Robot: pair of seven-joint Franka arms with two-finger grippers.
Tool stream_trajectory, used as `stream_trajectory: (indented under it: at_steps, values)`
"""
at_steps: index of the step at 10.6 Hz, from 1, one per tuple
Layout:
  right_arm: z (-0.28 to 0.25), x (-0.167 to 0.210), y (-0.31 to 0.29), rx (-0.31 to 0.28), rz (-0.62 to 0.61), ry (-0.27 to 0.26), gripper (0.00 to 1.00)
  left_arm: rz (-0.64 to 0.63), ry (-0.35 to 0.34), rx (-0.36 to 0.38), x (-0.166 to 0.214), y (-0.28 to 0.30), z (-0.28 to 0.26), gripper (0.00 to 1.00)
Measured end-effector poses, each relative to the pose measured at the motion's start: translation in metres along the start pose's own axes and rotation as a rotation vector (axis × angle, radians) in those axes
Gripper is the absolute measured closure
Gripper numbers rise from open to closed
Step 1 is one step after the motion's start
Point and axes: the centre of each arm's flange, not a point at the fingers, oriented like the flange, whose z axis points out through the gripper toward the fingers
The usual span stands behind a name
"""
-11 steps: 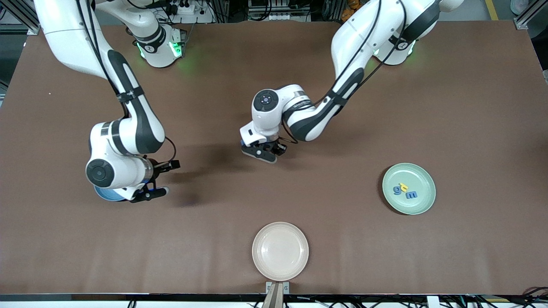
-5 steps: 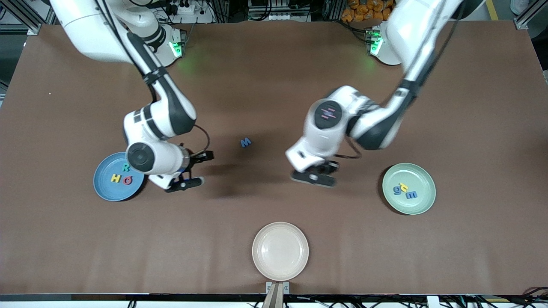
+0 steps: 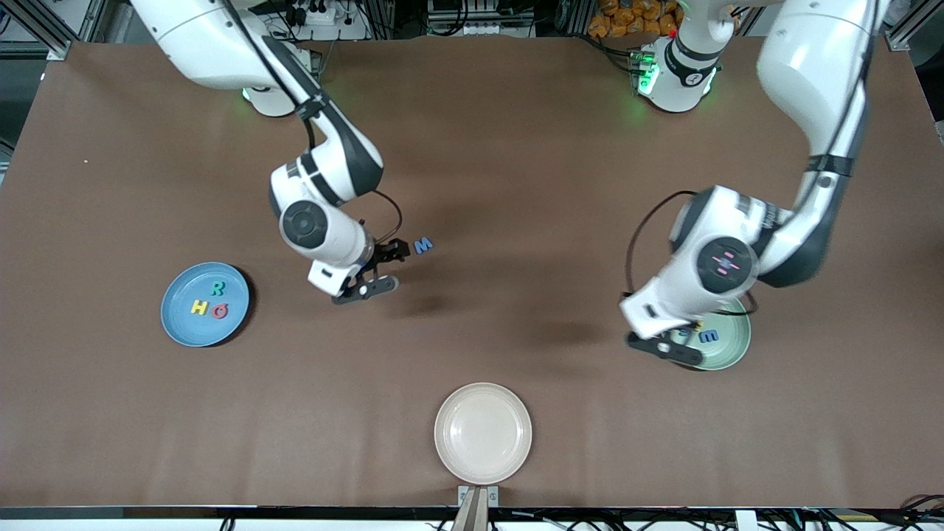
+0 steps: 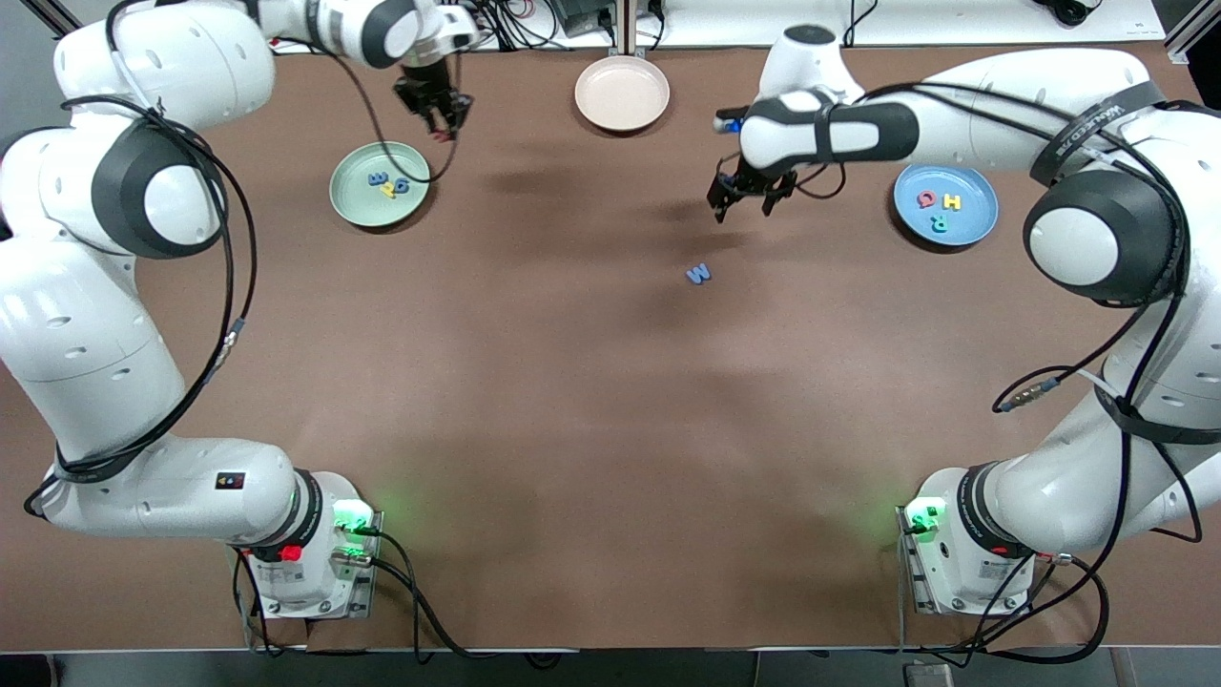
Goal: Sort uppercase to blue plate, lowercase to green plate
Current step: 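Grasp the pink w with the left gripper while the right gripper reaches blue W, then release the pink w on the green plate while the right gripper grasps W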
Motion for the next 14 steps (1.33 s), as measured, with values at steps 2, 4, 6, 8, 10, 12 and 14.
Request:
stream_trajectory:
  at_steps: [2,4,6,8,10,12,14]
  values:
    - [0.013,-0.020,-0.050,-0.048,-0.018,0.025,0.00,0.003,-0.061,0.016,-0.012,-0.049,0.039,0.62]
    - [0.024,-0.035,-0.081,-0.074,-0.033,0.059,0.00,-0.004,-0.087,0.018,-0.021,-0.060,0.070,0.62]
    - [0.033,-0.038,-0.083,-0.107,-0.081,0.083,0.00,-0.016,-0.087,0.023,-0.024,-0.069,0.082,0.52]
    - [0.041,-0.038,-0.080,-0.145,-0.131,0.104,0.00,-0.019,-0.060,0.029,-0.020,-0.074,0.075,0.22]
    - [0.050,-0.036,-0.079,-0.155,-0.155,0.116,0.00,-0.025,-0.006,0.044,-0.014,-0.077,0.041,0.00]
    - [0.062,-0.035,-0.079,-0.152,-0.162,0.124,0.00,-0.033,0.033,0.070,-0.015,-0.080,-0.015,0.00]
    - [0.072,-0.035,-0.078,-0.155,-0.159,0.127,0.00,-0.052,0.060,0.078,-0.025,-0.078,-0.080,0.00]
